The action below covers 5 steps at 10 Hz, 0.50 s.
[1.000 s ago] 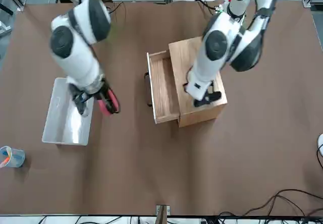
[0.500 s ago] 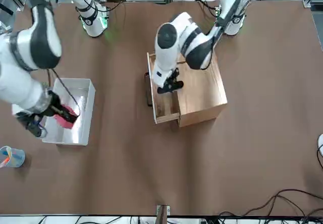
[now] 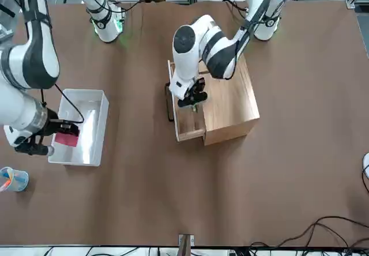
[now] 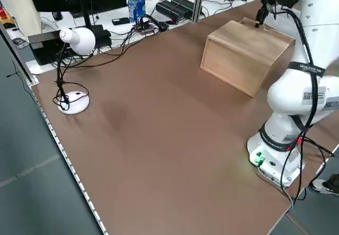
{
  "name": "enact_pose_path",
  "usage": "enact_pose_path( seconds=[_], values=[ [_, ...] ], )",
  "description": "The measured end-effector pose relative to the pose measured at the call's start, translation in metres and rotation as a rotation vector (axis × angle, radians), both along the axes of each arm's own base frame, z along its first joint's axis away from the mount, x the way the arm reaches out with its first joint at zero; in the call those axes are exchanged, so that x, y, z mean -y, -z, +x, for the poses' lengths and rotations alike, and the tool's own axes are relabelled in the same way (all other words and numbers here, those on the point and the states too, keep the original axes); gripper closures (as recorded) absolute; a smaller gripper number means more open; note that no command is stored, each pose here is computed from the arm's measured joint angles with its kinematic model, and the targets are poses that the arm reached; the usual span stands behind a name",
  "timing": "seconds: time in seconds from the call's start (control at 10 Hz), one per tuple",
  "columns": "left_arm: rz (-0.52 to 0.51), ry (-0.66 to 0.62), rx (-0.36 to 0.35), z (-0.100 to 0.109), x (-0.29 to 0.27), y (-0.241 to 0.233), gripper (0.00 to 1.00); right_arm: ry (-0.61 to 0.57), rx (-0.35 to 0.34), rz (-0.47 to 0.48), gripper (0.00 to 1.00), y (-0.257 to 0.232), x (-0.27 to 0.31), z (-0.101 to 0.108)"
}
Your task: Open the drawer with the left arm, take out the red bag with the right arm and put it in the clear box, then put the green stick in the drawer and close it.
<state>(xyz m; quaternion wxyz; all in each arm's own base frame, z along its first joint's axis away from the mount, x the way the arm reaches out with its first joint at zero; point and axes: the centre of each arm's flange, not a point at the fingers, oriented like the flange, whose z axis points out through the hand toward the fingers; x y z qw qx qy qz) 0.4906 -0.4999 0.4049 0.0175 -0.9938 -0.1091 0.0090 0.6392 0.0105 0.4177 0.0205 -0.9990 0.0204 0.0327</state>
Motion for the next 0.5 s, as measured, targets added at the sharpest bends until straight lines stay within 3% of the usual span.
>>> enact_pose_path(
  seconds=[0.1,0.2,0.5],
  values=[
    [0.001,-0.005,0.017,0.020,-0.029,-0.026,0.07,-0.047,-0.002,-0.004,0.38,0.035,0.009,-0.008],
    [0.011,-0.005,0.031,0.037,-0.063,-0.052,0.00,-0.090,-0.012,-0.004,0.38,0.066,0.019,-0.019],
    [-0.003,0.036,0.046,0.061,-0.161,-0.105,0.00,-0.148,-0.005,0.003,0.38,0.111,0.068,-0.043]
  ],
)
